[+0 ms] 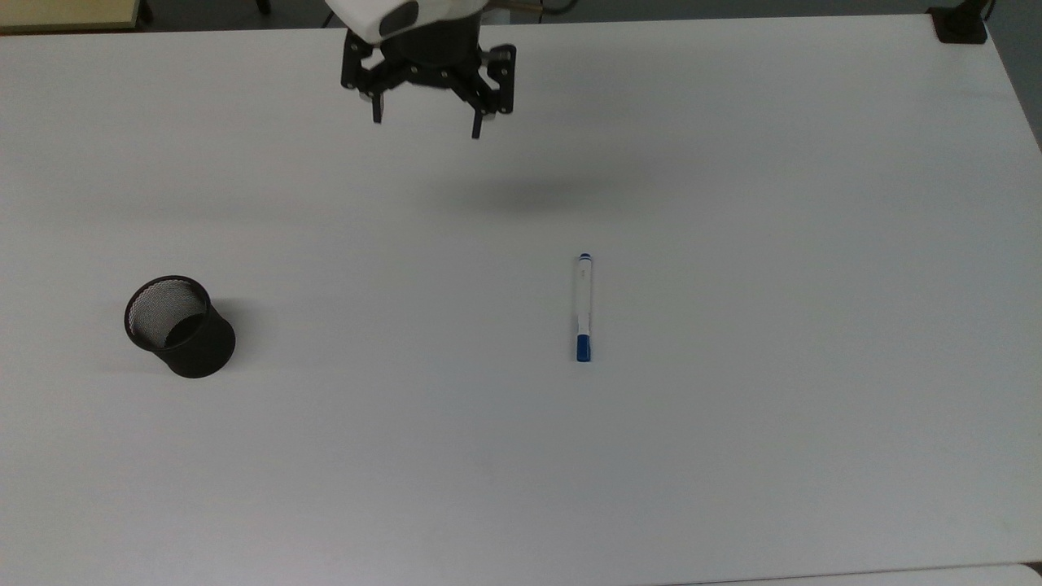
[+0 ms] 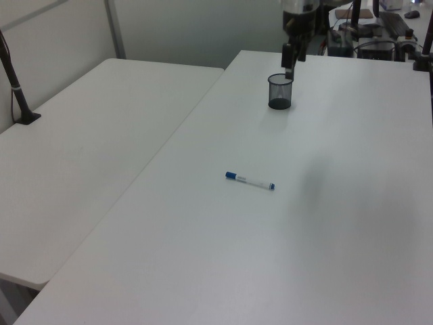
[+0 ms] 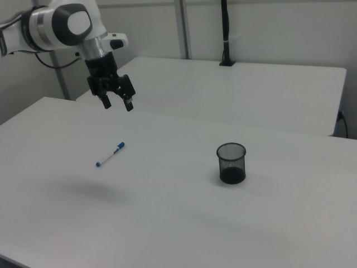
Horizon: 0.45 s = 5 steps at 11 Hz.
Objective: Remove the marker
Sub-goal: 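Open the gripper to release the marker and raise the arm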
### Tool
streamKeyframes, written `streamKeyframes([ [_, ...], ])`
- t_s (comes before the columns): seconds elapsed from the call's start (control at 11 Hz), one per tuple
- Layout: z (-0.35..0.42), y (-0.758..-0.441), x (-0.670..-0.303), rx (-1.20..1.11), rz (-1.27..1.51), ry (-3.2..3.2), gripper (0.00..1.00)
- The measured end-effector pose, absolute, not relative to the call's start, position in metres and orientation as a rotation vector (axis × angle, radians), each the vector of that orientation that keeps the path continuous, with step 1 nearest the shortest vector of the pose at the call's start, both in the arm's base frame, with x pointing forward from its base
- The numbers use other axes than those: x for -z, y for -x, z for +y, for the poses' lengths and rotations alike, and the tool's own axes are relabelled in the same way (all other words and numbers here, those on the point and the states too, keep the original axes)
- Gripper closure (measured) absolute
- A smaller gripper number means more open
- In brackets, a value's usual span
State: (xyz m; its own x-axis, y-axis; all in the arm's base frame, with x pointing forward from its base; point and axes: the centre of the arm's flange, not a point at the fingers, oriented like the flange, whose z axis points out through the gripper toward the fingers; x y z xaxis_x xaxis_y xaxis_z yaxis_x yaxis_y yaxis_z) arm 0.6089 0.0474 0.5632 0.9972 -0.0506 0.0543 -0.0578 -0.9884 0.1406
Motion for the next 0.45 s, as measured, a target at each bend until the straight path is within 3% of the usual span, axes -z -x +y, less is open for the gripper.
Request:
streamKeyframes([
  [0.45,0.013,-0.572,-0.597,-0.05,-0.233,-3.113,0.0],
])
